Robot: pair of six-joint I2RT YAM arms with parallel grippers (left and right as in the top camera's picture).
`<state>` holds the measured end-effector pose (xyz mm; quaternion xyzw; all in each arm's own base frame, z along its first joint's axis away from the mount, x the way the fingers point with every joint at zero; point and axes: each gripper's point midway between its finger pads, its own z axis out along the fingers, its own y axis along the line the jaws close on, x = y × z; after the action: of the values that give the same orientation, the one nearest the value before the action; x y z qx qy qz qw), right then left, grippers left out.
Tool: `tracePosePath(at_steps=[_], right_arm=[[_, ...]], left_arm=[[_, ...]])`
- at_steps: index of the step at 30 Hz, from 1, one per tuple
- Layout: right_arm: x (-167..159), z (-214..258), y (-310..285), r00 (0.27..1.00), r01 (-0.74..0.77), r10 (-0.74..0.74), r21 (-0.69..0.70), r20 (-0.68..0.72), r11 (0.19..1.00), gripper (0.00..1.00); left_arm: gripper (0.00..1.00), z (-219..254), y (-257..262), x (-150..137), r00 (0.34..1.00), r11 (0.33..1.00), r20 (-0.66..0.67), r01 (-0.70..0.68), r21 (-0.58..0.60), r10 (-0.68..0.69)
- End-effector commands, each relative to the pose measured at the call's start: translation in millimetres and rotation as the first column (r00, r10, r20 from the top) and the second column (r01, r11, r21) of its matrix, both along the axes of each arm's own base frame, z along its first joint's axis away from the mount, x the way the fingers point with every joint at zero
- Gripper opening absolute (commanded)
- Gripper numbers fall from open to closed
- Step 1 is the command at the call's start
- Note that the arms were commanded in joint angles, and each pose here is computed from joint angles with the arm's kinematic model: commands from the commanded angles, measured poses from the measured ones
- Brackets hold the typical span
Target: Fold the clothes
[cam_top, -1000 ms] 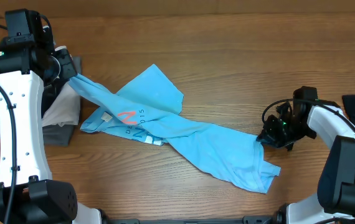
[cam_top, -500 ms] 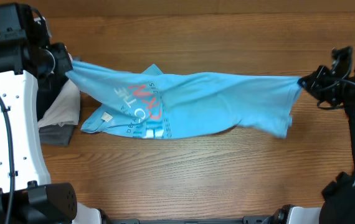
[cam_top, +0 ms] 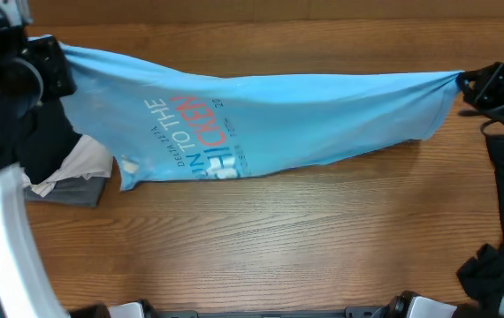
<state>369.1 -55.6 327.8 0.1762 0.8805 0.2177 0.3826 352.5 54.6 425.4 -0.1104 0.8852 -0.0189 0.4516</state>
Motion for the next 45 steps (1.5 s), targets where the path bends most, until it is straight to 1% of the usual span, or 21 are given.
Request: tracePosePath(at_steps=[1,4,6,7,10,12,13,16,17,20,21,23,27,28,29,34,39,42,45], right_arm=[[-9.5,26.7,0.7,0.998,0.023,-0.022,-0.012,0.062,1.000,0.04],[-19.2,15.6,3.7,1.000,0.029,-0.029,0.010,-0.002,1.000,0.04],[-33.5,-5.3,0.0,0.991,0.069,-0.068,0.005,-0.116,0.998,0.04],[-44.4,-20.6,-6.0,0.974,0.106,-0.109,-0.025,-0.199,0.994,0.06],[-66.8,-48.7,-22.4,0.918,0.170,-0.200,-0.114,-0.343,0.979,0.10],[-77.3,-62.2,-30.9,0.879,0.204,-0.251,-0.157,-0.406,0.966,0.12],[-80.2,-66.7,-33.8,0.863,0.223,-0.275,-0.168,-0.425,0.960,0.15],[-80.6,-76.6,-34.3,0.851,0.222,-0.274,-0.166,-0.448,0.961,0.47],[-80.7,-81.1,-34.2,0.846,0.221,-0.272,-0.164,-0.458,0.962,0.50],[-79.7,-97.0,-31.8,0.831,0.230,-0.268,-0.138,-0.488,0.963,0.53],[-77.4,-105.3,-28.7,0.832,0.222,-0.251,-0.117,-0.496,0.968,0.56],[-72.1,-121.6,-20.3,0.842,0.201,-0.204,-0.062,-0.499,0.978,0.56],[-59.7,-163.0,14.7,0.892,0.045,0.001,0.091,-0.452,0.995,0.56],[-59.7,-173.5,24.2,0.895,0.014,0.043,0.124,-0.444,0.992,0.56],[-60.8,-185.5,34.9,0.895,-0.021,0.088,0.157,-0.437,0.987,0.56],[-78.2,-229.6,75.7,0.865,-0.113,0.214,0.241,-0.453,0.964,0.56],[-93.1,-252.9,111.5,0.828,-0.220,0.319,0.255,-0.461,0.942,0.58],[-96.9,-261.1,132.3,0.812,-0.298,0.379,0.243,-0.444,0.923,0.58],[-96.4,-267.8,146.1,0.809,-0.345,0.410,0.222,-0.422,0.912,0.59]], left_arm=[[0.04,23.7,-3.0,-16.6,0.997,0.999,0.068,0.018,0.029,-0.020],[0.04,21.0,-4.4,-23.1,0.999,1.000,0.051,0.018,0.024,-0.019],[0.04,10.3,-5.6,-28.0,1.000,1.000,0.002,0.019,0.012,-0.020],[0.04,1.3,-6.2,-31.8,0.999,1.000,-0.039,0.019,0.003,-0.019],[0.04,-19.2,-7.5,-38.0,0.991,1.000,-0.129,0.019,-0.018,-0.021],[0.04,-32.9,-7.9,-40.9,0.982,0.999,-0.186,0.016,-0.030,-0.021],[0.04,-38.9,-7.5,-41.8,0.977,0.999,-0.212,0.013,-0.034,-0.020],[0.04,-52.2,-7.4,-41.7,0.963,0.999,-0.269,0.010,-0.046,-0.023],[0.04,-54.8,-7.3,-41.2,0.960,0.999,-0.280,0.010,-0.049,-0.023],[0.04,-59.0,-7.1,-39.6,0.955,0.999,-0.296,0.009,-0.053,-0.025],[0.04,-59.4,-7.0,-39.4,0.954,0.999,-0.297,0.009,-0.053,-0.025],[0.04,-59.3,-7.0,-39.3,0.955,0.999,-0.297,0.009,-0.053,-0.025],[0.04,-59.2,-7.1,-39.2,0.955,0.999,-0.297,0.010,-0.053,-0.025],[0.04,-59.2,-7.0,-39.1,0.955,0.999,-0.296,0.010,-0.053,-0.025],[0.04,-59.1,-7.0,-39.0,0.955,0.999,-0.296,0.010,-0.053,-0.025],[0.04,-59.2,-7.0,-39.1,0.955,0.999,-0.296,0.009,-0.053,-0.025],[0.04,-58.7,-7.0,-38.5,0.956,0.998,-0.293,0.007,-0.055,-0.023],[0.04,-58.8,-7.1,-38.7,0.956,0.998,-0.294,0.007,-0.055,-0.023],[0.04,-59.4,-7.2,-39.4,0.954,0.998,-0.298,0.007,-0.056,-0.023]])
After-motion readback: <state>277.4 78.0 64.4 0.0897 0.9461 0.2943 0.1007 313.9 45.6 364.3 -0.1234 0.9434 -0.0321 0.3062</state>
